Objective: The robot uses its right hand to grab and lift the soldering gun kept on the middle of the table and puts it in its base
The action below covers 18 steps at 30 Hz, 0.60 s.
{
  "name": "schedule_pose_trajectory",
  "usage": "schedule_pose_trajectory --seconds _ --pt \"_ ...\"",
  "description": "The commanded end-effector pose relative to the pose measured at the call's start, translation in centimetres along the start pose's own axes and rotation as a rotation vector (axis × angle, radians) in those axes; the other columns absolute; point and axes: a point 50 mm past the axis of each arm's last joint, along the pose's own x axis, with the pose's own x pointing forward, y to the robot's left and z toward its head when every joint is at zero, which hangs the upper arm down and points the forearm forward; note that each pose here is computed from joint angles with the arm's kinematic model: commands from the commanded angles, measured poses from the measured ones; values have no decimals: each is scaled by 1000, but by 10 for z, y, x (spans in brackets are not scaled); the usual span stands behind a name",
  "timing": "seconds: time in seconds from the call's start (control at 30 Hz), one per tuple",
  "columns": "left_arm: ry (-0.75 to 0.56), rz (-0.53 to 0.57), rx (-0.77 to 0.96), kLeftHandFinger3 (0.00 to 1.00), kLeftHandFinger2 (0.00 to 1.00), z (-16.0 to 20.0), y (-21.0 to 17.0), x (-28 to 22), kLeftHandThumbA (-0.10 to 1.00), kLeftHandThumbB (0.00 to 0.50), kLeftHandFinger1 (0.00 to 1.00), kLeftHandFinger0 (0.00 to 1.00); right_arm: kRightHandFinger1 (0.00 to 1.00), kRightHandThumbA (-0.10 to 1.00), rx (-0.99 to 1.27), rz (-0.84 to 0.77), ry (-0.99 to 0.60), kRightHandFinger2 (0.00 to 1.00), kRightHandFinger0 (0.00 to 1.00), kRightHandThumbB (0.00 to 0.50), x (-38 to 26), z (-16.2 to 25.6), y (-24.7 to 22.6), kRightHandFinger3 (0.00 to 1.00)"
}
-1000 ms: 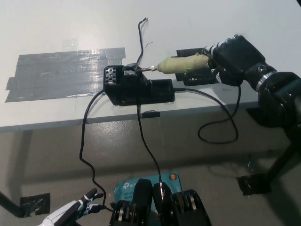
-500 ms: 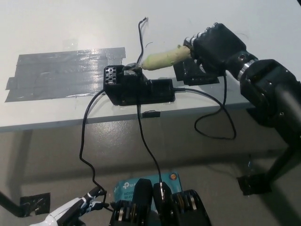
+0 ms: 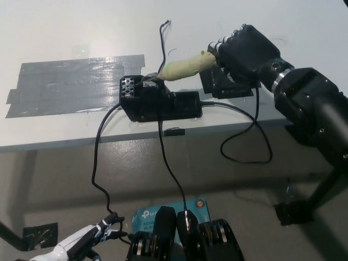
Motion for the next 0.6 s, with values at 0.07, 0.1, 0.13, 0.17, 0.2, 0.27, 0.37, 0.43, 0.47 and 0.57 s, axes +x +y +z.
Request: schedule_pose_trajectory --seconds 0.07,0.1,0.13,0.17,0.2,0.27,0.37,0.43,0.47,0.57 --pt "-16 -3 5 1000 895 9 5 0 1000 492 1000 1000 17 -100 -82 -80 -29 368 0 22 12 1 -21 106" --pt "-11 -4 21 1000 882 9 5 -1 1000 491 1000 1000 13 -100 -101 -80 -39 366 0 31 13 4 -19 111" --pt "-11 -4 18 1000 881 9 5 -1 1000 500 1000 1000 6 -100 -105 -78 -44 360 0 16 13 5 -19 58" --pt "-11 0 21 1000 870 9 5 0 1000 500 1000 1000 4 -100 -107 -79 -48 359 0 20 13 6 -18 48" --pt "-12 0 22 1000 870 10 5 0 1000 498 1000 1000 0 -100 -110 -80 -49 354 0 37 14 6 -18 4" --pt "-16 0 27 1000 876 12 5 0 1000 484 1000 1000 0 -100 -127 -81 -55 359 0 64 16 6 -17 0" --pt "-20 -2 23 1000 878 12 4 -1 1000 473 1000 1000 6 -100 -116 -76 -59 371 0 45 18 7 -20 166" --pt "-19 -3 35 1000 882 13 4 1 1000 479 1000 1000 0 -100 -117 -87 -61 359 0 51 19 6 -21 131" --pt "-19 -3 36 1000 882 14 4 1 1000 476 1000 1000 0 -100 -116 -86 -61 356 0 51 19 6 -21 132" --pt "-15 0 37 1000 860 13 6 0 1000 497 1000 1000 0 -100 -143 -92 -50 339 0 102 18 -1 -22 170"
